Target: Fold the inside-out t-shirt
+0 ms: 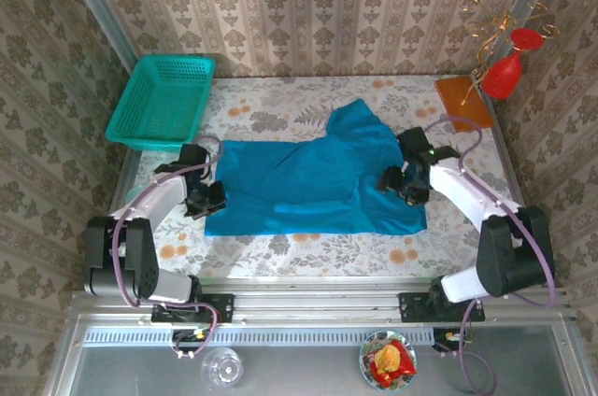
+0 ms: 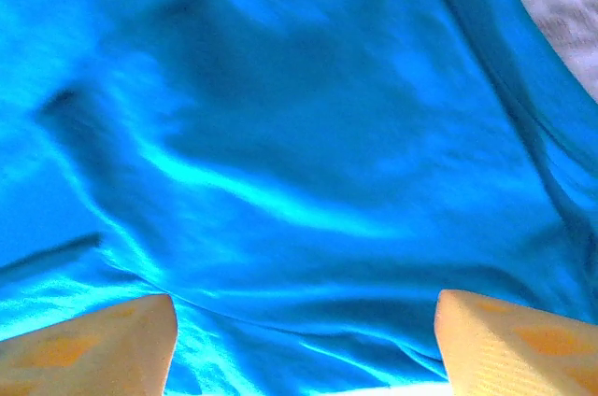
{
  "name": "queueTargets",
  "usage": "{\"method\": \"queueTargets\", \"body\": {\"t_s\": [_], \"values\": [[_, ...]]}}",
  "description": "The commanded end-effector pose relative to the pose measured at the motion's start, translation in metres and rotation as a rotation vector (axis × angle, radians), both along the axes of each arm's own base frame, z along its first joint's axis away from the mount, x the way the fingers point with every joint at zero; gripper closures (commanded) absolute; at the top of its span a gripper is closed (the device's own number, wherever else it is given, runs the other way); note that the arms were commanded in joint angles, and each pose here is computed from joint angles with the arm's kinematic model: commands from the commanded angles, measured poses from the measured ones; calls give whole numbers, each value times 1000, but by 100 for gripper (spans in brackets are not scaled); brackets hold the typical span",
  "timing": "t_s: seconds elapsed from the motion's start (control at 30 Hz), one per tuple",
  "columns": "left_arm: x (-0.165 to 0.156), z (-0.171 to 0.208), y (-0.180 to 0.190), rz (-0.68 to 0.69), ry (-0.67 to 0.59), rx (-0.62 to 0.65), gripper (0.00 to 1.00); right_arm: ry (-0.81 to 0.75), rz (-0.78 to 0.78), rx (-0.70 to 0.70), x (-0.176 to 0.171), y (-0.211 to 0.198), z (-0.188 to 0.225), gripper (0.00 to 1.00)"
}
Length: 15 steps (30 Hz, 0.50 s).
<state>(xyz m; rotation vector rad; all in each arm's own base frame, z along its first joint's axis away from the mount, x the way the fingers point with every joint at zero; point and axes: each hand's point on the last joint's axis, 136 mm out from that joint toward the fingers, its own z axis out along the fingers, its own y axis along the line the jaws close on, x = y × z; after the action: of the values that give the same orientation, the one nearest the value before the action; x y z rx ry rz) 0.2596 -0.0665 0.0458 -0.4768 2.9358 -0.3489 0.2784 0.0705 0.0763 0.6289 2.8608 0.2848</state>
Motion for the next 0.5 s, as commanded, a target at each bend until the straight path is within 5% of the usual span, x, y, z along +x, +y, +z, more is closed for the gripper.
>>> {"method": "queueTargets", "body": {"t_s": [0.0, 0.3, 0.47], "values": [[-2, -12, 0, 16, 34, -13, 96, -2, -46, 106, -19, 0, -1, 12], [-26, -36, 22, 133, 96, -24, 94, 63, -385, 202, -48, -50, -48, 9], [-34, -32, 27, 174, 82, -26, 93, 99, -498, 121, -63, -72, -48, 9]]}}
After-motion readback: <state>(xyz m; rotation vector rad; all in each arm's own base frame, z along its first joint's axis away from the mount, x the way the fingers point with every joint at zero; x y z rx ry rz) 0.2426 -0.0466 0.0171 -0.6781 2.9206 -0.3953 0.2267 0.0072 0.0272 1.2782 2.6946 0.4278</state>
